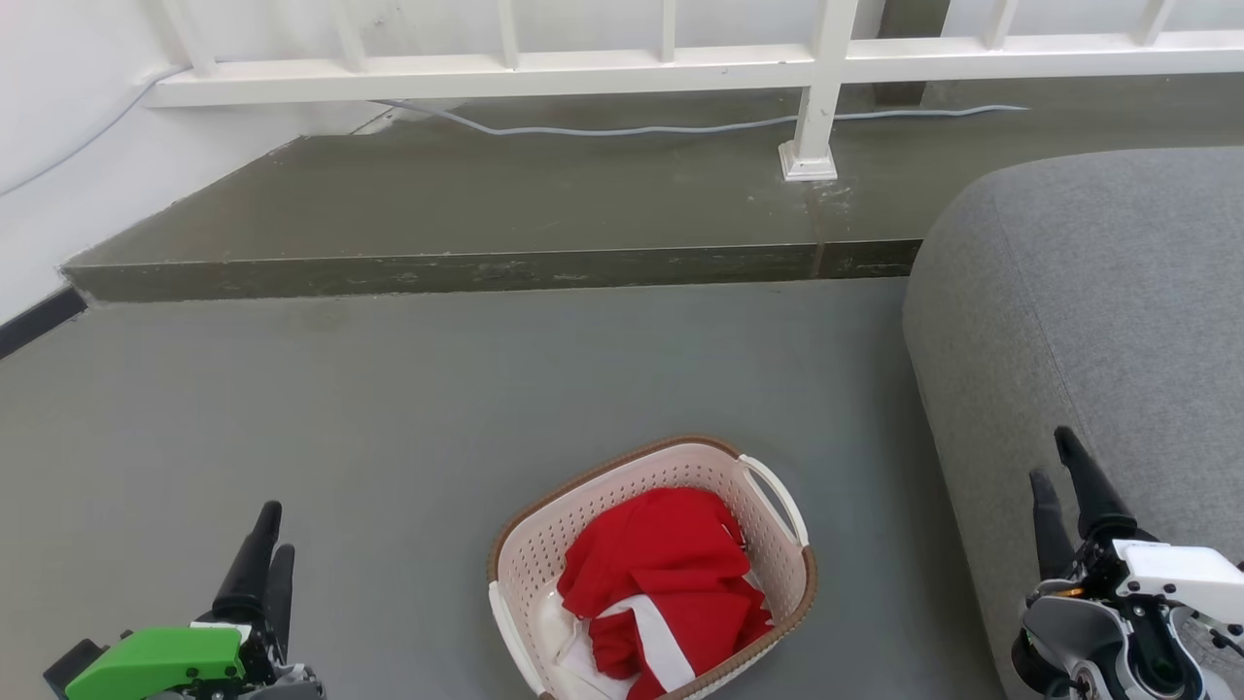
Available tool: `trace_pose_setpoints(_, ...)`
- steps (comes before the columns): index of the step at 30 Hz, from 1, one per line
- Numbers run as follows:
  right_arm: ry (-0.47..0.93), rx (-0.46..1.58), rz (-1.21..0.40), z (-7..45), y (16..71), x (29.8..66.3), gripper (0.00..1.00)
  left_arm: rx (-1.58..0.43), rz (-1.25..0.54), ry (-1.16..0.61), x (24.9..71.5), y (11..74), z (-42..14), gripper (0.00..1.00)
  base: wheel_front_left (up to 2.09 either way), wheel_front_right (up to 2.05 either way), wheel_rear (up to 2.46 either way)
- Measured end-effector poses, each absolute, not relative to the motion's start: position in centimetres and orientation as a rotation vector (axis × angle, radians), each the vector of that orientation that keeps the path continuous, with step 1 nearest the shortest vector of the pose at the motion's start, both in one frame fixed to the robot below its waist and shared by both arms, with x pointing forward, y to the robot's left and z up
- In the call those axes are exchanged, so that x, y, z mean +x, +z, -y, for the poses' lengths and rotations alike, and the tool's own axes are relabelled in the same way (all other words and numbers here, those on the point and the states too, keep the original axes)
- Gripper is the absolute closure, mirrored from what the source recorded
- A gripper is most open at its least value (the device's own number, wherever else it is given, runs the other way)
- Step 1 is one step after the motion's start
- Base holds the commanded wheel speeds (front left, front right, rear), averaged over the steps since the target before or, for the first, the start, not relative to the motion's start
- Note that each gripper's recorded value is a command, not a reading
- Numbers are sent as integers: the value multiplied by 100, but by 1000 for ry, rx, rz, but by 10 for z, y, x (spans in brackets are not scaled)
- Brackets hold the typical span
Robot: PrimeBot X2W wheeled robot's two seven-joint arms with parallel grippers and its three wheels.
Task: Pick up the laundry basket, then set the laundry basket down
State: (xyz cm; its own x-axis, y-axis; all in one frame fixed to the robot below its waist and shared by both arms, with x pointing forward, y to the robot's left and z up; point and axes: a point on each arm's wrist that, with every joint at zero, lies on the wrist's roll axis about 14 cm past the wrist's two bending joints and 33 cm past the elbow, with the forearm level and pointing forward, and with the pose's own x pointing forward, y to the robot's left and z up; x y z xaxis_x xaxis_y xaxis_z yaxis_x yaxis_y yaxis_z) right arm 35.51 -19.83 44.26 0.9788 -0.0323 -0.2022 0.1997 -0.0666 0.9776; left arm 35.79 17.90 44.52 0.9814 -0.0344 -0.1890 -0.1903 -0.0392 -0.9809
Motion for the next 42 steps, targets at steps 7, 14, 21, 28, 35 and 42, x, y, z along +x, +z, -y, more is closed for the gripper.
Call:
trace_pose_setpoints(7,-173,1615,-126,193,447,357,0,-1607,-156,119,360,450,-180,0,0,0,0)
trace_pose_setpoints(14,-154,1571,-121,188,452,360,0,-1581,-134,104,363,458,-182,0,0,0,0)
trace_pose_setpoints(21,-124,1498,-130,178,456,362,0,-1505,-115,83,366,466,-186,0,0,0,0)
trace_pose_setpoints(28,-100,1431,-135,172,459,363,0,-1440,-112,64,368,470,-183,0,0,0,0)
trace_pose_setpoints(35,-60,1325,-142,165,463,366,0,-1314,-103,35,371,477,-182,0,0,0,0)
trace_pose_setpoints(42,-26,1212,-134,161,469,369,0,-1187,-111,7,372,478,-180,0,0,0,0)
